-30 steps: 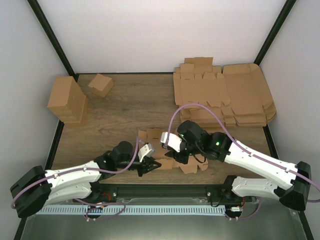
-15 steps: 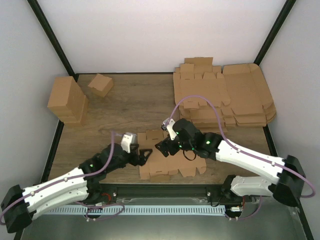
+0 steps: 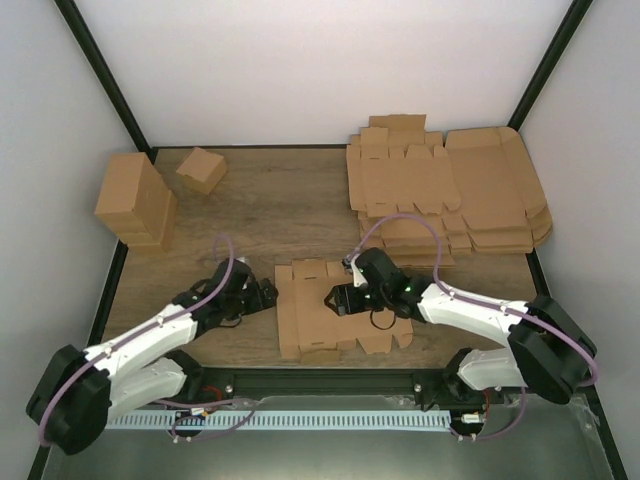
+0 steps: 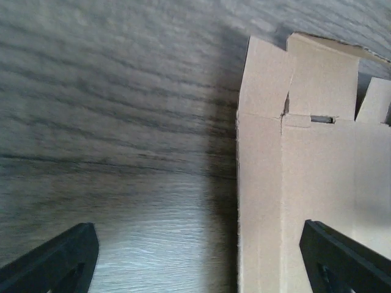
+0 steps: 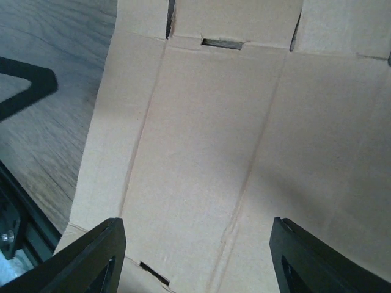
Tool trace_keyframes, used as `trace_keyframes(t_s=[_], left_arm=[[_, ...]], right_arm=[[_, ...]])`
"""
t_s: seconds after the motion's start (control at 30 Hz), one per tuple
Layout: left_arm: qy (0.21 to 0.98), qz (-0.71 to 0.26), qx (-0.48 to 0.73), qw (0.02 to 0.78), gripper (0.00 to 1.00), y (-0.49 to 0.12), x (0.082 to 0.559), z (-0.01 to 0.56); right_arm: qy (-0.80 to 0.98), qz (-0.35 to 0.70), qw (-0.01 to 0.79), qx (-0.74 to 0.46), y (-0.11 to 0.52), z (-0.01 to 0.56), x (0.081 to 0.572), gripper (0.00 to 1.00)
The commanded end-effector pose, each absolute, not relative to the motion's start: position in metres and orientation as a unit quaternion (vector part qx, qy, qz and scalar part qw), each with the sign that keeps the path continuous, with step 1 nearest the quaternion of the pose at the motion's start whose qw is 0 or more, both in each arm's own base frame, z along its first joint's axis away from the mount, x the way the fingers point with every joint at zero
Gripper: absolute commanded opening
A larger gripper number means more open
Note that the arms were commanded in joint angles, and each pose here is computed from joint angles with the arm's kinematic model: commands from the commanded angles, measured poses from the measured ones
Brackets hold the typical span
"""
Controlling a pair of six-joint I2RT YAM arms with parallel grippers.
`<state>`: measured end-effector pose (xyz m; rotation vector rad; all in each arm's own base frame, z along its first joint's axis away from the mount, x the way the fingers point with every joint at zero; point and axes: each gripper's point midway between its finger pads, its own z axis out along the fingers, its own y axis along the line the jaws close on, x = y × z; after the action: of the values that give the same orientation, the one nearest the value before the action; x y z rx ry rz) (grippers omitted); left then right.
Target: Fold the paper box
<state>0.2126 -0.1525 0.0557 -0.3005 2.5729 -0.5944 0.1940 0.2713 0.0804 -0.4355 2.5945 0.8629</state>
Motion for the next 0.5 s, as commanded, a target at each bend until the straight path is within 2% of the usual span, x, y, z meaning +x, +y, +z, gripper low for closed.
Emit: trace_keyframes(t_s=[0.0,0.17,0.33,0.47], left_arm=[[0.941,-0.263,-0.076,0.198,0.86,-0.178,0.215,0.060],[0.943,-0.292,-0.050,0.152,0.66,-0.199,0.212,0.041],[0.940,-0.313,-0.034,0.130,0.51,-0.213,0.212,0.032],[0.940,-0.318,-0.028,0.119,0.28,-0.219,0.214,0.030]], right_arm=[[0.909,0.350,0.191,-0.124,0.274,0.082,0.202,0.66],[0.910,0.355,0.195,-0.094,0.254,0.069,0.206,0.64],[0.899,0.389,0.186,-0.081,0.247,0.066,0.203,0.62],[0.898,0.391,0.190,-0.061,0.238,0.062,0.204,0.61]])
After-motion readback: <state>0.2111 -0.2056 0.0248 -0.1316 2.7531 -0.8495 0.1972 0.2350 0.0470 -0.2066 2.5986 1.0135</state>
